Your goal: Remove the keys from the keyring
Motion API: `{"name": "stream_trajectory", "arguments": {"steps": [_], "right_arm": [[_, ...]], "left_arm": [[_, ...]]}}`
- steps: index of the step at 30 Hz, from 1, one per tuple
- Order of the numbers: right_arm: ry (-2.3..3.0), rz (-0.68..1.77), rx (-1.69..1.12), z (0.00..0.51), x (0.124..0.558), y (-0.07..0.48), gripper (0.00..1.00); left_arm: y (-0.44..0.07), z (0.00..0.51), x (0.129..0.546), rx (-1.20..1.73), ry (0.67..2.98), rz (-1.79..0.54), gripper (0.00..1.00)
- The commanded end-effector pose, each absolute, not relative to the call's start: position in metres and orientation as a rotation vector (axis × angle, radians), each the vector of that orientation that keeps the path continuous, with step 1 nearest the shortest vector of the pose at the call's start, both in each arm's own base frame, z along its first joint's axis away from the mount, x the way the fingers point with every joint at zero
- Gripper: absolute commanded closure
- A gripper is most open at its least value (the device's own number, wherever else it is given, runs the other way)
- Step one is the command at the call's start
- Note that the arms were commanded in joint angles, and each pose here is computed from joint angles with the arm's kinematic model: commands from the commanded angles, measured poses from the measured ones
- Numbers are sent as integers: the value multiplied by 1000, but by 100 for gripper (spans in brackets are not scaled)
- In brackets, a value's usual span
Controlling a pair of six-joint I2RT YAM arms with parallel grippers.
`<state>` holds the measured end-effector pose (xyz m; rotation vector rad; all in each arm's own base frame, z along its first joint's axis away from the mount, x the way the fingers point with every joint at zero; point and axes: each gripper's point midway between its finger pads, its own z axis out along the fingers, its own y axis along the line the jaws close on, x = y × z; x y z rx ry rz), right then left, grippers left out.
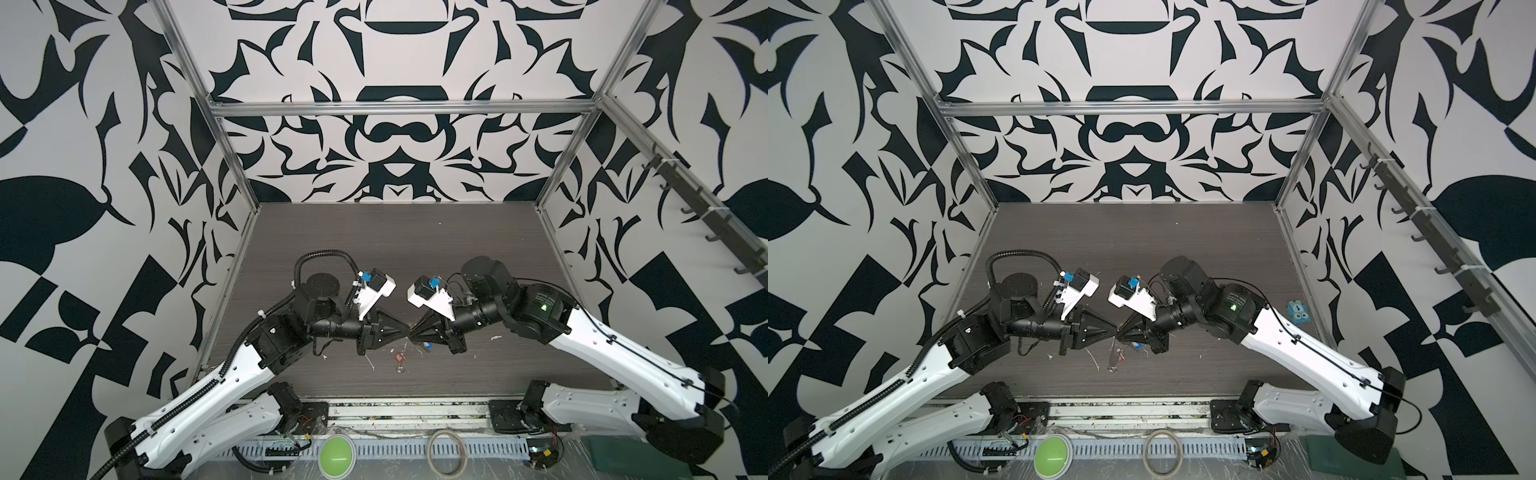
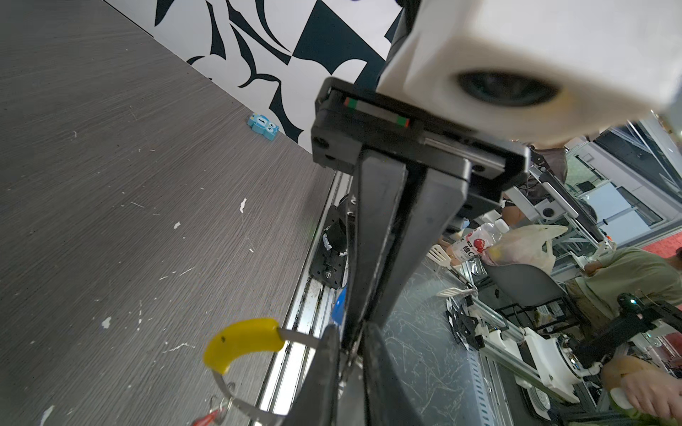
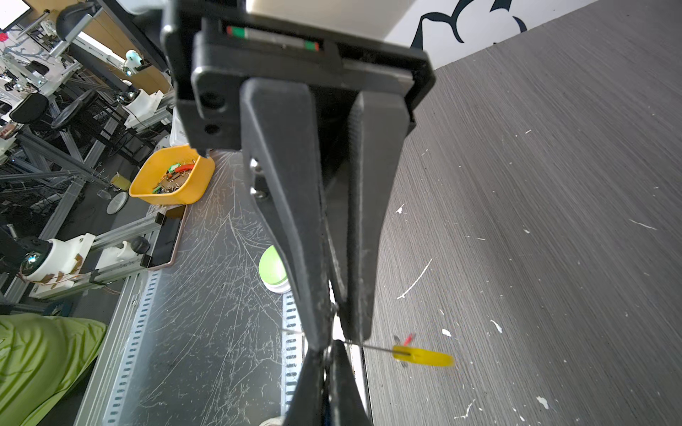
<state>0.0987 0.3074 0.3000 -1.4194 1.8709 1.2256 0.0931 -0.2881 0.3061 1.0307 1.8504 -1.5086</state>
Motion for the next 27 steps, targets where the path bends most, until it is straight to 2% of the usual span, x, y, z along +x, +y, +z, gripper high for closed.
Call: {"name": "stream_trajectory", "arguments": {"steps": [1,6,10,11,14,16,20,27], "right_arm": [[1757,1222,-1411,328,102,311,100],[1764,1232,-1401,327,103,313,100],[1757,1237,-1364,329,107,316,100],[1749,1239,-1353,331,108,316,94],[1723,1240,-1312,334,110,316,67],[1689,1244,-1286,337,110,314,60],[1622,1240,-1191,341,116,311,53],[1510,1288,-1036,348,120,305,50]], "left_arm": [[-287,318,87,1067,1813,-1532,88],[-287,323,87,1066,1765,-1530,100],[-288,327,91,1046,1704,-1519,100],[-287,328,92,1036,1692,-1510,100],[-284,332,95,1005,1646,-1486,100],[-282,337,96,987,1609,-1479,100],[-275,346,96,956,1555,-1465,100],[-268,360,97,891,1470,-1464,100]]}}
